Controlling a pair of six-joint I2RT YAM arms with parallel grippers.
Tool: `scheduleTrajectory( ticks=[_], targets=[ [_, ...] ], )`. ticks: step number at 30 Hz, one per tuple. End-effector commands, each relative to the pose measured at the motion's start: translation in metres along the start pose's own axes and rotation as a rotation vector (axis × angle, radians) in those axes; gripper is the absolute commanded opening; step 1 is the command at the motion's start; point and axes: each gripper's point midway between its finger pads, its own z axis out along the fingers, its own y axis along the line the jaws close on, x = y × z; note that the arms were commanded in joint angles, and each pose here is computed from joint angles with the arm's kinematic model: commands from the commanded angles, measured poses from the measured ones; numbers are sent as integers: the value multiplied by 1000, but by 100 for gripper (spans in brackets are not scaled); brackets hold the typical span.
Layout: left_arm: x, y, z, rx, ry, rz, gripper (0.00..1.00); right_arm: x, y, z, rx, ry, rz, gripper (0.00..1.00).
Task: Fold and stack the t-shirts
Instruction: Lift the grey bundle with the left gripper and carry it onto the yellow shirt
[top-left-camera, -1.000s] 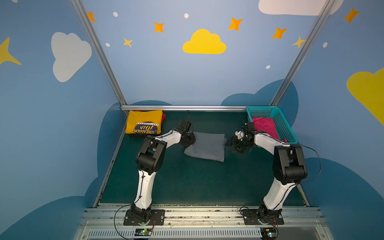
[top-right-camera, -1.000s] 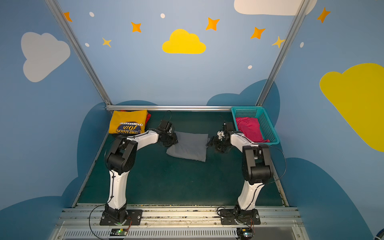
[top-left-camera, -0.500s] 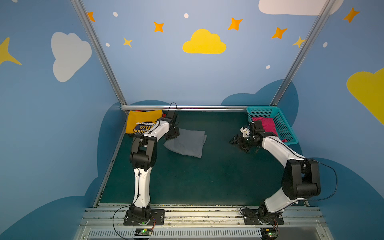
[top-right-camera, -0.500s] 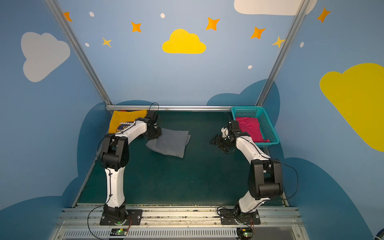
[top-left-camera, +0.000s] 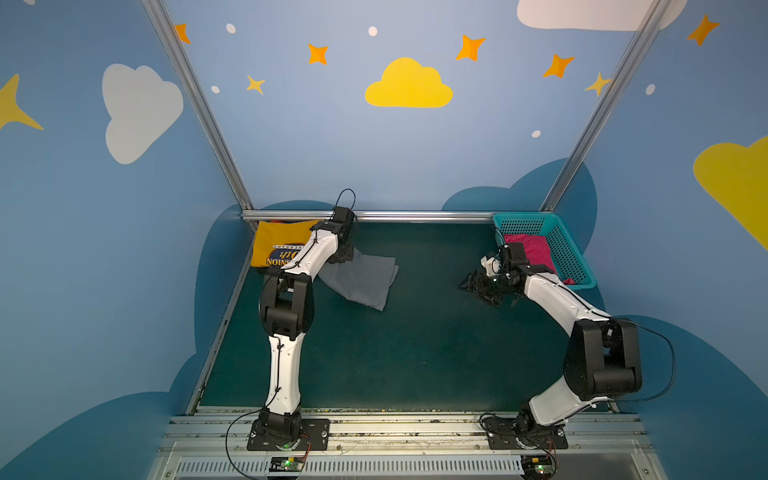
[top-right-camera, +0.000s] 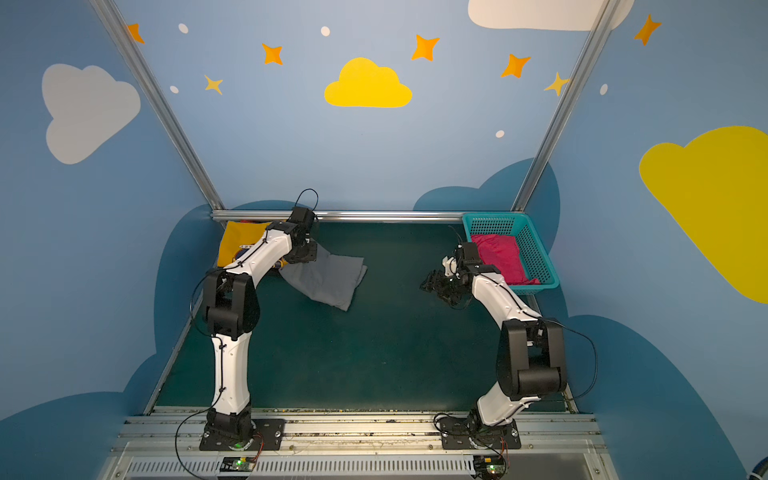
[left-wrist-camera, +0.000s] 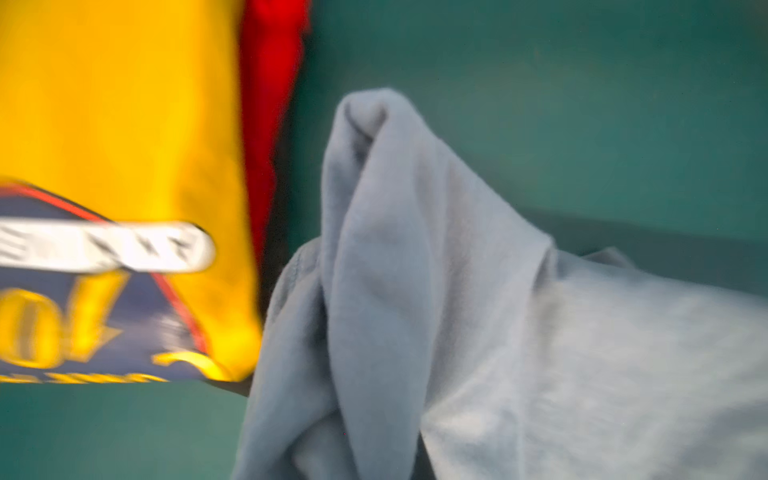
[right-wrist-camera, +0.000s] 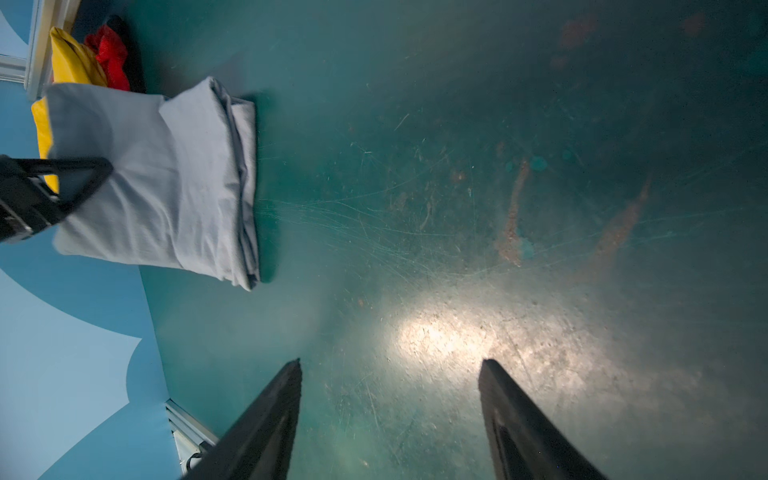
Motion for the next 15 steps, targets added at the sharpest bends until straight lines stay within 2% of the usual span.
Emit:
scheduleTrajectory(
  ticks=[1, 15],
  targets=[
    [-39, 31, -42, -88, -130, 19, 5, -2, 4, -12, 4, -16, -16, 69],
    [-114, 81, -106, -118, -350, -43, 5, -6, 2, -3, 11, 3, -2, 69]
  ],
)
